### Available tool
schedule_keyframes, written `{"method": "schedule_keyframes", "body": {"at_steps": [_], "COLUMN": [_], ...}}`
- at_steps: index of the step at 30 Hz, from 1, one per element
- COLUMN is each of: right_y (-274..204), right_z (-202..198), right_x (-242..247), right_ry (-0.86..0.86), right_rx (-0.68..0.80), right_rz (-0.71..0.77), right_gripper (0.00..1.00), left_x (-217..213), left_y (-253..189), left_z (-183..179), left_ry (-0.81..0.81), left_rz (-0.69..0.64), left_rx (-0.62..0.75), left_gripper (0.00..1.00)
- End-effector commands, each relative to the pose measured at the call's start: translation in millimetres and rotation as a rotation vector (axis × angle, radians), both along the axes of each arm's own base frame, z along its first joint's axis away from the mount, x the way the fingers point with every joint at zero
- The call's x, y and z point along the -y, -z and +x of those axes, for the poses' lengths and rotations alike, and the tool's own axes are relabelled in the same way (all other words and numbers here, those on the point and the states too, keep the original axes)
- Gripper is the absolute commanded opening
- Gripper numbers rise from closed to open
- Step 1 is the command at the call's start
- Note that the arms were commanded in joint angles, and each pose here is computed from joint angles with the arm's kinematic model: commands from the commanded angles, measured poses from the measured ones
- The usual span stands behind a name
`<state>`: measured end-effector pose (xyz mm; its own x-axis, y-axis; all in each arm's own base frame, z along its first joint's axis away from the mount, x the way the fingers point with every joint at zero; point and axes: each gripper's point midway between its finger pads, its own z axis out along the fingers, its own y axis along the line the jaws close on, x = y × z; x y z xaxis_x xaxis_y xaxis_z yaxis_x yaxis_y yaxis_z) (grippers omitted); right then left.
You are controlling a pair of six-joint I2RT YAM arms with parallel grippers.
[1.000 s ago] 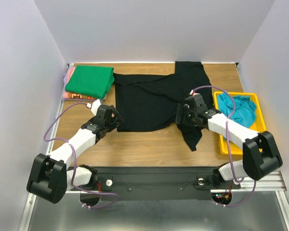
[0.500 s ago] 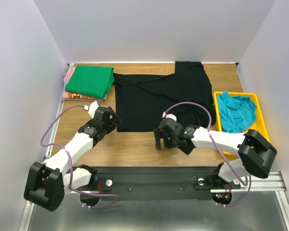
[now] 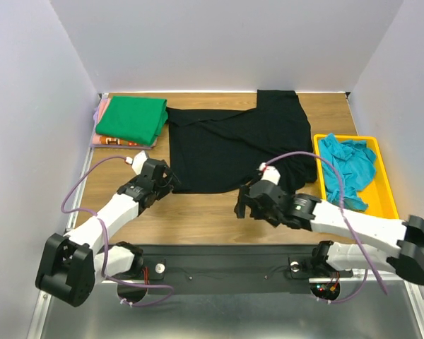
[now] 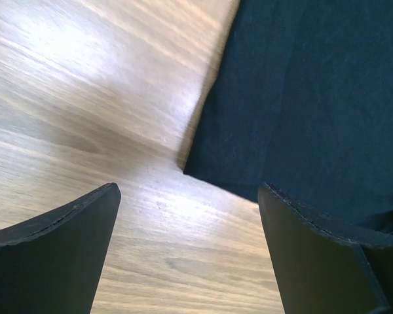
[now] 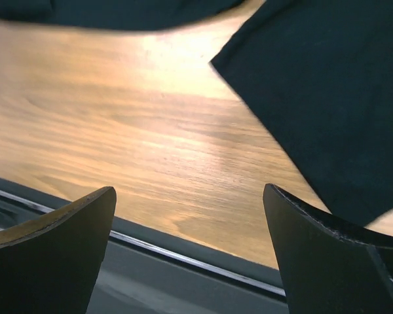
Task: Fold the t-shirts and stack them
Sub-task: Flatten the tshirt out
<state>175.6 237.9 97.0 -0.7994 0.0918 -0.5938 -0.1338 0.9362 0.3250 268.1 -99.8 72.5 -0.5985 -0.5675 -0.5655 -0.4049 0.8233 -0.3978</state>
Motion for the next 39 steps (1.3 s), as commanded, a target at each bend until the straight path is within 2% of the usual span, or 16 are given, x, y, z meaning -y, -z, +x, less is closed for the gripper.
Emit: {"method": "schedule_keyframes", "body": {"at_steps": [1,5,8,11,13,17,18,21,22,24,27,32,36,37,39], "right_y": [0,19,35,48,54,68,73,85,84,84,78,80,81,81,82], "right_z": [11,14,14,19,27,32,31,26,26,25,27,25,25,26,25], "right_x": [48,73,82,88,95,108,112,128,133,140,150,150,151,151,152], "right_ry": [0.227,0.288,0.293,0.298,0.330,0.371,0.380,0.425,0.447,0.469,0.505,0.472,0.474,0.476,0.473], "right_rx": [0.022,-0.041,-0.077,-0.095,-0.087,-0.117,-0.130,-0.164,-0.160,-0.157,-0.133,-0.146,-0.148,-0.146,-0.149], "right_rz": [-0.015,-0.043,-0.107,-0.194,-0.254,-0.326,-0.341,-0.369,-0.360,-0.355,-0.328,-0.346,-0.358,-0.360,-0.363], "right_gripper": [1.00,1.00,0.97,0.91,0.83,0.76,0.72,0.37,0.23,0.15,0.00,0.01,0.00,0.00,0.00], "left_x": [13,44,54,64,70,77,79,80,81,83,85,89,91,89,81], "left_y": [-8,-6,-3,-5,-6,-4,-3,2,6,8,13,21,32,35,39], "left_z": [7,5,7,9,12,17,17,19,20,20,20,22,21,21,21], "left_ry": [0.045,0.140,0.145,0.160,0.168,0.188,0.196,0.205,0.207,0.217,0.222,0.231,0.245,0.236,0.201], "left_rz": [0.038,0.075,0.108,0.132,0.134,0.145,0.149,0.179,0.188,0.195,0.205,0.224,0.254,0.261,0.296], "left_rx": [0.006,-0.015,-0.042,-0.049,-0.044,-0.055,-0.058,-0.071,-0.083,-0.095,-0.109,-0.136,-0.173,-0.182,-0.199], "left_gripper": [0.99,0.99,0.98,0.98,0.99,0.99,0.98,0.98,0.98,0.98,0.90,0.72,0.68,0.63,0.63]}}
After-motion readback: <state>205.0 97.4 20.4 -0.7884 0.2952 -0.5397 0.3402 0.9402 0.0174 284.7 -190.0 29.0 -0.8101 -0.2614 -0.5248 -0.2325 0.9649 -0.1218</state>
